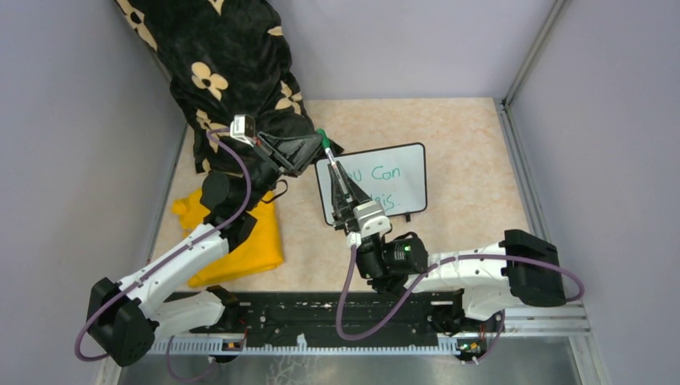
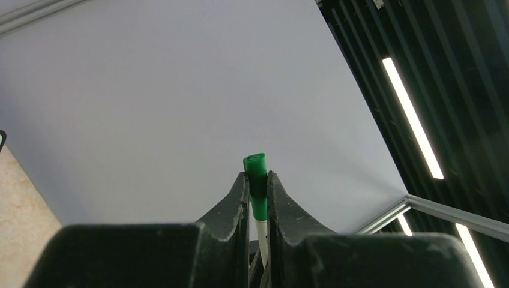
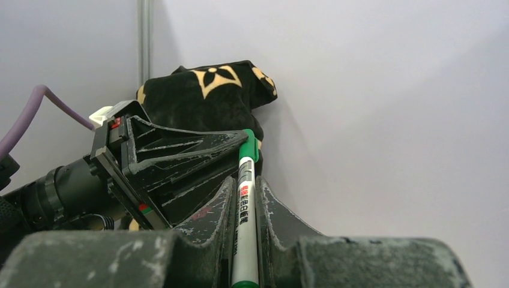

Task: Write a sentence on the whiteboard
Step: Close the whiteboard marker at the center of the board, then place the whiteboard marker at the center of the board.

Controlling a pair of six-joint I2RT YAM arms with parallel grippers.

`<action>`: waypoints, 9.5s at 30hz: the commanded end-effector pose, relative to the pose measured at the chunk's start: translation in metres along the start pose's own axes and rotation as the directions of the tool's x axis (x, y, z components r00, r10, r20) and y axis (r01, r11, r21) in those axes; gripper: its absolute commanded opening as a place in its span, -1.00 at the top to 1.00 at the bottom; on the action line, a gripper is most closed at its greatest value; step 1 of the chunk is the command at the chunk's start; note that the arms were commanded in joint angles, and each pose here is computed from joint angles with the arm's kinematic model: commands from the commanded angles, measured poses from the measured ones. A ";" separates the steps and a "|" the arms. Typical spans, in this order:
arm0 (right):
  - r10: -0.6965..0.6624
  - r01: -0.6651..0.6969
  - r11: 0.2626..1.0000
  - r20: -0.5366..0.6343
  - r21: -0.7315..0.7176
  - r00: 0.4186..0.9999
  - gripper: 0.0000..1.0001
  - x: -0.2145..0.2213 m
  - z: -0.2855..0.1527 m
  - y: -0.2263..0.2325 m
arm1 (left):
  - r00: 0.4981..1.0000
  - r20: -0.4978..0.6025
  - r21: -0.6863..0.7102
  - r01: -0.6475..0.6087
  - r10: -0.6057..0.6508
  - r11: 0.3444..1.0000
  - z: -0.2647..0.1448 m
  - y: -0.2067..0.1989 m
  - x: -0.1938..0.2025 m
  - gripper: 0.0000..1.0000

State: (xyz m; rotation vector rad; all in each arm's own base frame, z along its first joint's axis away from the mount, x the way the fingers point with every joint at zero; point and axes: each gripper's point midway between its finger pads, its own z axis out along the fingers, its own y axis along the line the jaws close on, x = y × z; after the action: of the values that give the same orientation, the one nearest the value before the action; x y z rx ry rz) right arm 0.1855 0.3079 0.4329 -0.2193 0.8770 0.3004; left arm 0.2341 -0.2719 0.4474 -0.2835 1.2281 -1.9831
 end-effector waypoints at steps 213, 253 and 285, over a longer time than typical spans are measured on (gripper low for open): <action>0.193 -0.193 0.981 0.048 0.008 0.980 1.00 -0.043 -0.001 -0.035 | 0.912 -0.389 -0.078 -0.173 0.129 0.982 -0.024 0.036 0.117 0.59; 0.222 -0.222 0.973 -0.007 -0.062 0.975 1.00 -0.032 -0.009 -0.023 | 0.944 -0.164 0.008 -0.288 0.285 0.958 -0.001 -0.009 0.036 -0.30; 0.177 -0.213 0.954 -0.174 -0.212 0.969 0.38 -0.017 -0.016 0.006 | 0.927 -0.154 0.033 -0.340 0.341 0.940 -0.001 -0.017 0.033 1.00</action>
State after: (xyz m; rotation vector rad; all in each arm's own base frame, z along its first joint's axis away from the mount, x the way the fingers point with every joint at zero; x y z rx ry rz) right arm 0.1718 0.2952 0.4217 -0.3025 0.9849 0.4828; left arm 0.2010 -0.2980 0.4449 0.0901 1.3121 -1.7776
